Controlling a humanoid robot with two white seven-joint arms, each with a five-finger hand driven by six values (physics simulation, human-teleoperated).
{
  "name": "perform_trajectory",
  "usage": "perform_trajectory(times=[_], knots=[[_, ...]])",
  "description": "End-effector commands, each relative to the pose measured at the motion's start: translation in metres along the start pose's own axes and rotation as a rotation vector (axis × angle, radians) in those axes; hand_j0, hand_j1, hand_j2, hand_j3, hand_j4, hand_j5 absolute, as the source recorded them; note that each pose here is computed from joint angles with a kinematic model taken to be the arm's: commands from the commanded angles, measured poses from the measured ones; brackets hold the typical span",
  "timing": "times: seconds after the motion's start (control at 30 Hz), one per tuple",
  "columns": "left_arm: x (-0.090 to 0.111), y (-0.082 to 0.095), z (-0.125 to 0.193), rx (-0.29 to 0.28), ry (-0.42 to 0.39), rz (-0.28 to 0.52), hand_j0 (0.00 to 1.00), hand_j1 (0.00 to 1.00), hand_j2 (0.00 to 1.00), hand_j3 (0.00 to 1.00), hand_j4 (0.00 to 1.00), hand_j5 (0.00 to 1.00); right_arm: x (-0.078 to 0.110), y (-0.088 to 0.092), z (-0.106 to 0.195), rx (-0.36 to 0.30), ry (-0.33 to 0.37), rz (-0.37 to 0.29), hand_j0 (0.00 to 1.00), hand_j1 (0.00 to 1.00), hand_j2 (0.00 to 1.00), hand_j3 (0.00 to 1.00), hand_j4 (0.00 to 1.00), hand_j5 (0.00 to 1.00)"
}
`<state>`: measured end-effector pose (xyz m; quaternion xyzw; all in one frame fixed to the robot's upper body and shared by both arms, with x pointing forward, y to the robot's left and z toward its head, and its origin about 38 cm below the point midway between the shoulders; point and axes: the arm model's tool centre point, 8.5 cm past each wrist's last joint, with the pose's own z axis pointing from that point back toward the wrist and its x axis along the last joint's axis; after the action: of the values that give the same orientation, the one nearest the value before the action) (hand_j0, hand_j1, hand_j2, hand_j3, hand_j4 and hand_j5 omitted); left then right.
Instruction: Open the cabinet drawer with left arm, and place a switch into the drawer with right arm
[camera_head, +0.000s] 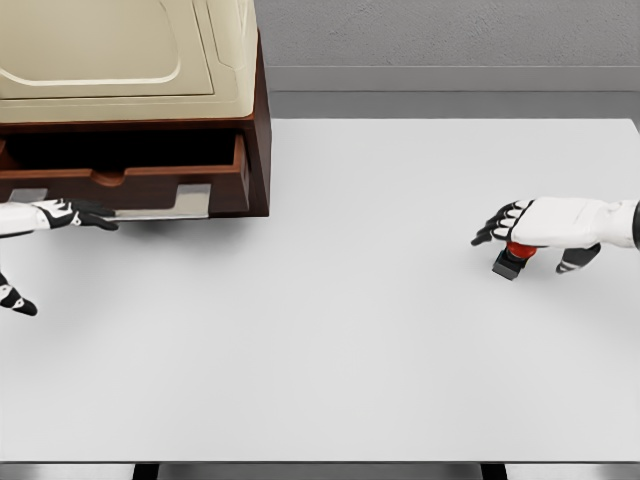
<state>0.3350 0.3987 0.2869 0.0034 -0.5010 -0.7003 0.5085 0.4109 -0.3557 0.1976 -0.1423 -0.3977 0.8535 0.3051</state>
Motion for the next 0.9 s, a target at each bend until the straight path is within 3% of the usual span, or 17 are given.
perform_trajectory(times=[0.0,0.87], knots=[[0.001,0.0,0.006,-0.004,-0.004,-0.007,1.0,1.0,1.0,1.0,1.0,1.0,-0.001,0.0,-0.001,-0.001,0.004,-0.004,1.0,1.0,1.0,1.0,1.0,1.0],[0.005,-0.011,0.037,-0.033,-0.055,-0.012,1.0,1.0,1.0,1.0,1.0,1.0,-0.002,-0.001,-0.002,-0.008,0.006,-0.007,0.89,0.89,0.89,0.89,0.89,0.89]])
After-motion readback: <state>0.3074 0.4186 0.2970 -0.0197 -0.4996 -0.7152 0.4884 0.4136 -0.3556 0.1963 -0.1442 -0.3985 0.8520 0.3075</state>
